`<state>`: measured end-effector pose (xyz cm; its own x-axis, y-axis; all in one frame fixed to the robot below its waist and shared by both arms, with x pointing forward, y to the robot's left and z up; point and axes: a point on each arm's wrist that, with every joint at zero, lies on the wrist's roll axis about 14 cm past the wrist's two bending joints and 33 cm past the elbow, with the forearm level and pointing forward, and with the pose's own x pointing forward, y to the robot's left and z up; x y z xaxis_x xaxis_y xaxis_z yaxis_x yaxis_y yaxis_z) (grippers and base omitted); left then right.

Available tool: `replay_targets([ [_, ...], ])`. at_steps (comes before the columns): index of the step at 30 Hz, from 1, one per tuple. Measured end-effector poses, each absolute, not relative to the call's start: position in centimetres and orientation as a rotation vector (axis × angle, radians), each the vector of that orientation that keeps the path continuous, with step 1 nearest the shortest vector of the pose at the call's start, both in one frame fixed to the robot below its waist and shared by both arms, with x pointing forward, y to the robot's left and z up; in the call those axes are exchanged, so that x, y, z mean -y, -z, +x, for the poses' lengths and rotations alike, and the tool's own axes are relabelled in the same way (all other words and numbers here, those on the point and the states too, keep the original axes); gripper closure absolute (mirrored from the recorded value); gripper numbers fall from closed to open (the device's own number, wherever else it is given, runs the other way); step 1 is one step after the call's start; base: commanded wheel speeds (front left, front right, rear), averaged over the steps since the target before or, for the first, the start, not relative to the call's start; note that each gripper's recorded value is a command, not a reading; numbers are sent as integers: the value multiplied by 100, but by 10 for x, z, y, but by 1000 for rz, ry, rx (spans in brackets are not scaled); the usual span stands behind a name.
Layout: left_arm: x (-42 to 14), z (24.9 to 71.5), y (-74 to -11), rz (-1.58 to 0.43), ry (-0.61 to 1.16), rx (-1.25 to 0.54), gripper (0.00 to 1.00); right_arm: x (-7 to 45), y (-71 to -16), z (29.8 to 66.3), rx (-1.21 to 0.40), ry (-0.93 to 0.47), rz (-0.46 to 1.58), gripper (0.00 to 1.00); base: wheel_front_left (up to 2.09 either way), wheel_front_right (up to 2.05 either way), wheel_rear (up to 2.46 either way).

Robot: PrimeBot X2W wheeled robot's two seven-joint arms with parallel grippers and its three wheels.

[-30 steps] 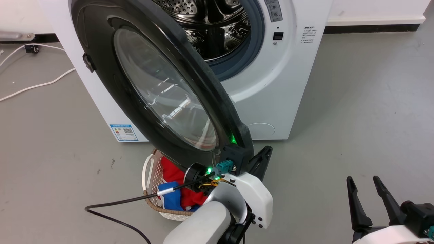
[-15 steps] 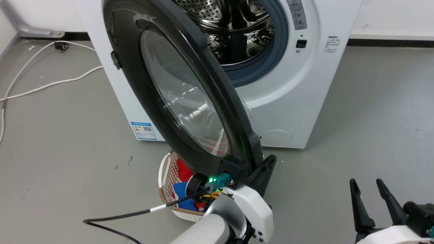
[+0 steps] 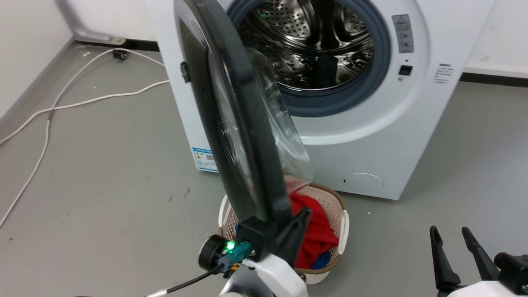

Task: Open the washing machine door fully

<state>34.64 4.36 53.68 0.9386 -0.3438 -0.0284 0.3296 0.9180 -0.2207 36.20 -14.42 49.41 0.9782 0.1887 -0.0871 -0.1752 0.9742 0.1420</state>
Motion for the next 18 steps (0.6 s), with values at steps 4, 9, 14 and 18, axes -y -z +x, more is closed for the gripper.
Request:
replay_targets([
  [4,-75,340,-536,-189,252,-59,100,131,-494,367,-107,-223,132,0,0,0,0],
  [9,-102,328,-540,-188,159,-44,100,114,-492,374,-119,-275,127,0,0,0,0],
  [14,-125,314,-544,-201,72,-26,100,92,-492,380,-123,-337,128,0,0,0,0],
  [18,-151,303,-543,-205,-24,-25,100,73,-489,386,-132,-391,126,0,0,0,0],
])
